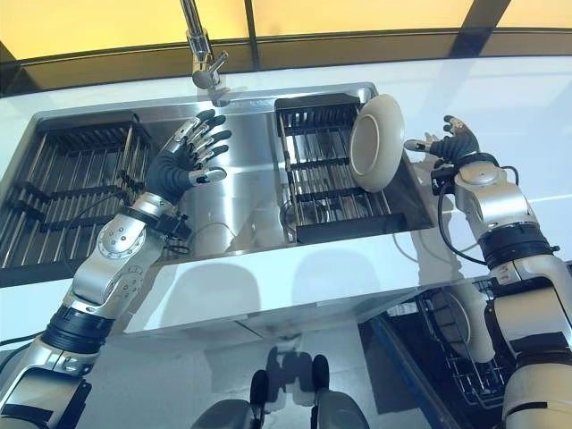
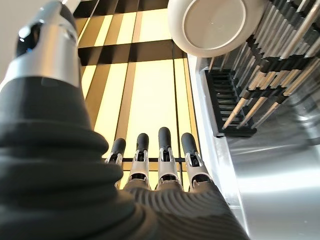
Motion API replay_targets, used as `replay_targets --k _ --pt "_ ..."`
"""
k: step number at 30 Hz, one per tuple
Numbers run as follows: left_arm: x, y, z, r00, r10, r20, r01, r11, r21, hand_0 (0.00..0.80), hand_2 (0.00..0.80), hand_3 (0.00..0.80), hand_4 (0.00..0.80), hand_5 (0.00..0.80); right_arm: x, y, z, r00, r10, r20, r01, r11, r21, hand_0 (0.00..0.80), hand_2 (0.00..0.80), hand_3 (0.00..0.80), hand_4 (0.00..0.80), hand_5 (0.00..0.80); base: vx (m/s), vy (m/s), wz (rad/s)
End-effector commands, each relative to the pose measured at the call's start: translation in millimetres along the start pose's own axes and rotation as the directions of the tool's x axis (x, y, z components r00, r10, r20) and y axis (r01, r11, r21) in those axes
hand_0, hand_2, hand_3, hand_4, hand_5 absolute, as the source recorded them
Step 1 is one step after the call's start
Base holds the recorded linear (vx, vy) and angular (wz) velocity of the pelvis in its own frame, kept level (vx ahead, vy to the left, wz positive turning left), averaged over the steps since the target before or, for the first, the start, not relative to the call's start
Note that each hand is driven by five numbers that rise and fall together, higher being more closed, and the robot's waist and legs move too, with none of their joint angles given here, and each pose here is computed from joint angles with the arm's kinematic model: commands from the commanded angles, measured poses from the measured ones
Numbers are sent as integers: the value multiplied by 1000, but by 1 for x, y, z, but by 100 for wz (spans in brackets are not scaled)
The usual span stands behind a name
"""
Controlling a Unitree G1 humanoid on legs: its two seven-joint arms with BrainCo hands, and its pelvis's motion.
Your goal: Take plates into dishwasher
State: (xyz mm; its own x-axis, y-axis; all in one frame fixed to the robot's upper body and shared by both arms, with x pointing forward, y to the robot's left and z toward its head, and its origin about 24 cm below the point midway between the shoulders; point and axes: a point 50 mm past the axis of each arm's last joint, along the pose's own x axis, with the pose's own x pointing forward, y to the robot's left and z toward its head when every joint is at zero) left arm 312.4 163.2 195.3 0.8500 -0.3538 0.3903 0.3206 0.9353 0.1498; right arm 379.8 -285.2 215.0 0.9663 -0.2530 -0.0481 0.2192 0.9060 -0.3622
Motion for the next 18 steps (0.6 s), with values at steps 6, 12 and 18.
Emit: replay_targets --k 6,12,18 --pt "12 -8 13 996 -24 88 24 1000 -5 0 0 0 0 0 1 2 38 992 0 126 2 1000 -17 0 0 0 0 0 -14 6 1" --pt "12 -4 17 995 -21 99 20 1000 7 0 0 0 0 0 1 -19 38 991 -104 90 119 974 -193 0 0 0 0 0 -6 1 0" --pt "12 -3 20 994 -35 106 34 999 13 0 0 0 0 0 1 -44 43 981 -185 54 192 937 -291 0 0 0 0 0 0 0 0"
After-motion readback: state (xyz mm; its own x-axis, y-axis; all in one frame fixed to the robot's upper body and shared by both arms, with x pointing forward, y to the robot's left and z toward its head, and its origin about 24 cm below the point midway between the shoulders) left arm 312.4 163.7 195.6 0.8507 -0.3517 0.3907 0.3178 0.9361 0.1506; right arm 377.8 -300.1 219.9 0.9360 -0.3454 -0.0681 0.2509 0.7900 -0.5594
